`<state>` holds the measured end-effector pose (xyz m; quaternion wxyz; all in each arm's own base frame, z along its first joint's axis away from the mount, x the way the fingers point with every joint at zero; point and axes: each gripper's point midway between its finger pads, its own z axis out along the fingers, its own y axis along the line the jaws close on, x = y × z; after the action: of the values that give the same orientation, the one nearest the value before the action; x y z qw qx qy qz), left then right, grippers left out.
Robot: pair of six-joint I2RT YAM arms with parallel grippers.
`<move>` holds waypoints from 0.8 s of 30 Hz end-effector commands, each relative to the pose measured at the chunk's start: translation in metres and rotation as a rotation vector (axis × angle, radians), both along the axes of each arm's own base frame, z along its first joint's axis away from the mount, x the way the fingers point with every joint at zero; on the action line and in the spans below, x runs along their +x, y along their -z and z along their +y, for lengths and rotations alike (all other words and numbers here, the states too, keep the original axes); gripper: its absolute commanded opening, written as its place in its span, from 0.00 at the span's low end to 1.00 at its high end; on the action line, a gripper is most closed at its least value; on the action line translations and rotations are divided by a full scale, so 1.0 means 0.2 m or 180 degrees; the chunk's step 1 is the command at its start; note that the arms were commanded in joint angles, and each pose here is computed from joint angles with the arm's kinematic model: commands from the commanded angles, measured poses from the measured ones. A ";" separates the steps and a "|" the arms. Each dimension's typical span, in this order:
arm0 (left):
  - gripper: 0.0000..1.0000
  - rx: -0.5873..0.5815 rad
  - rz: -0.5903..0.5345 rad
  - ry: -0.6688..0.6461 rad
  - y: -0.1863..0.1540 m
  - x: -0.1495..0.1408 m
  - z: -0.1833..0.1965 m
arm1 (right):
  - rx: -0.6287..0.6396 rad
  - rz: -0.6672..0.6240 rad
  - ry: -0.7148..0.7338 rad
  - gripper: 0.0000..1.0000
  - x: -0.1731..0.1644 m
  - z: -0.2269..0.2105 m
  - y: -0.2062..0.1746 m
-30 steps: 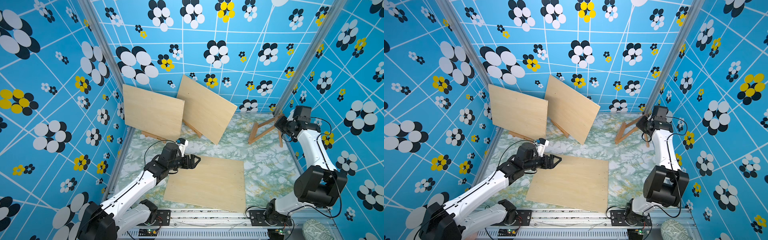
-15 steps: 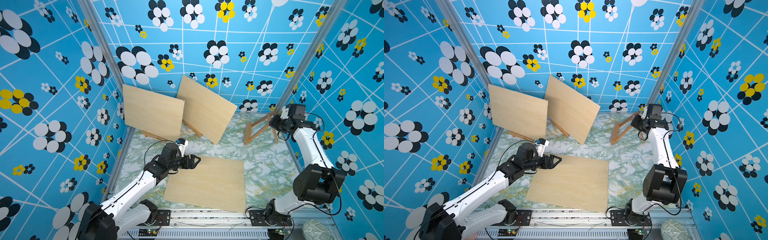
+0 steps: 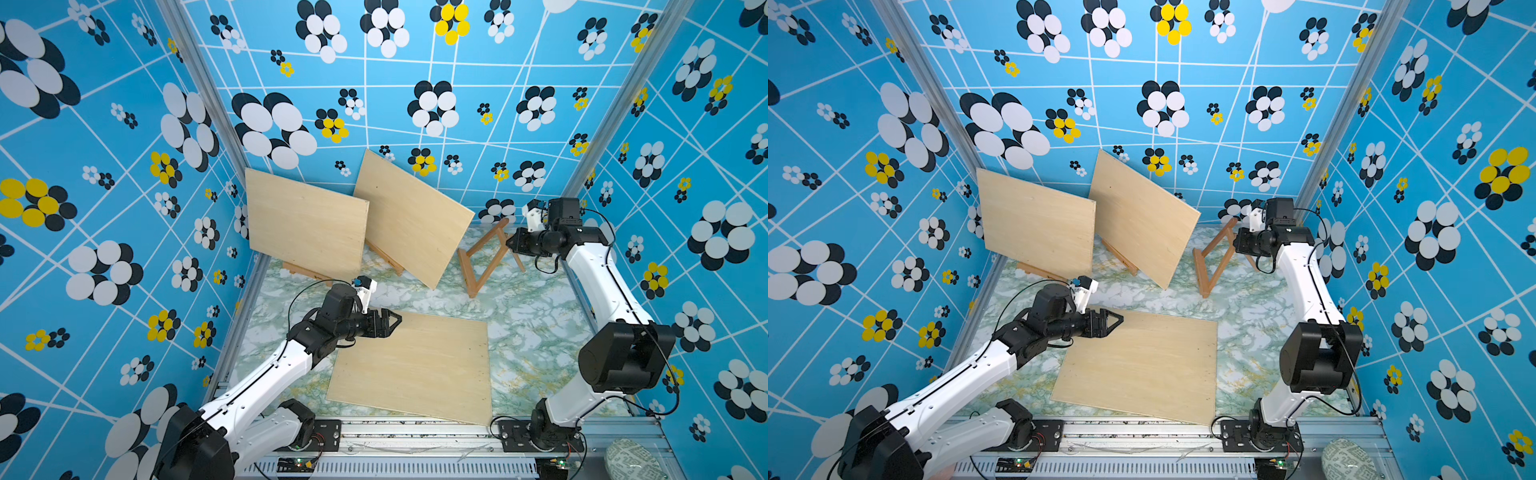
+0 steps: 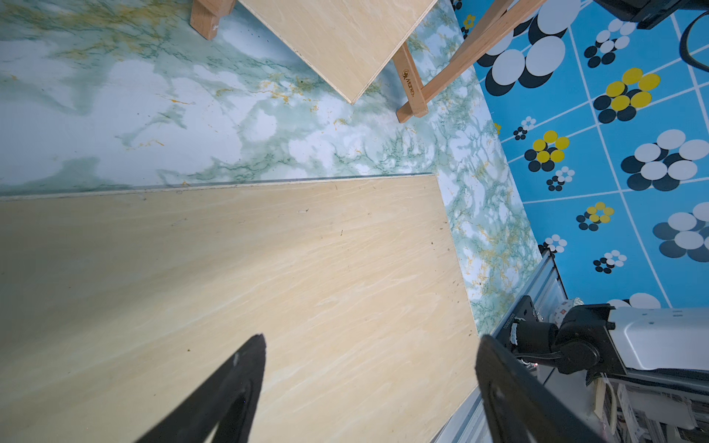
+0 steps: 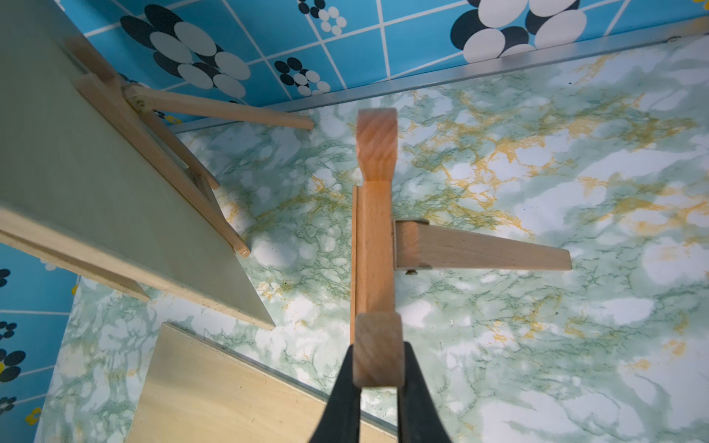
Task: Assemble the easel
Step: Move the easel to the center of the board.
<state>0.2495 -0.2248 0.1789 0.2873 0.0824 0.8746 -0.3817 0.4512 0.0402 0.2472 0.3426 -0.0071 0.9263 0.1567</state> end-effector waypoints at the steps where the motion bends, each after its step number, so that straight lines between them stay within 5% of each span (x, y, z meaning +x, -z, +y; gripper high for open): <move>1: 0.88 -0.0013 -0.0029 0.0063 -0.05 0.01 -0.01 | -0.0125 0.0374 -0.0240 0.05 -0.08 0.06 0.15; 5: 0.88 -0.0041 -0.0014 0.0046 -0.05 0.01 -0.01 | -0.0317 0.0430 -0.0122 0.06 -0.08 0.00 0.19; 10: 0.88 -0.0029 -0.0016 0.0060 -0.06 0.03 -0.02 | -0.0317 0.0430 -0.0093 0.40 -0.07 0.00 0.19; 15: 0.88 -0.0040 -0.0018 0.0051 -0.07 0.03 -0.02 | -0.0283 0.0360 -0.0057 0.57 -0.07 0.00 0.17; 24: 0.87 -0.0048 -0.0019 0.0030 -0.06 0.02 -0.02 | 0.0194 -0.0030 0.0528 0.66 -0.21 -0.01 0.06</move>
<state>0.2517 -0.2280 0.1812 0.2798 0.0831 0.8763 -0.3834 0.4174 0.0390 0.2109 0.3078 0.0253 0.9412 0.1371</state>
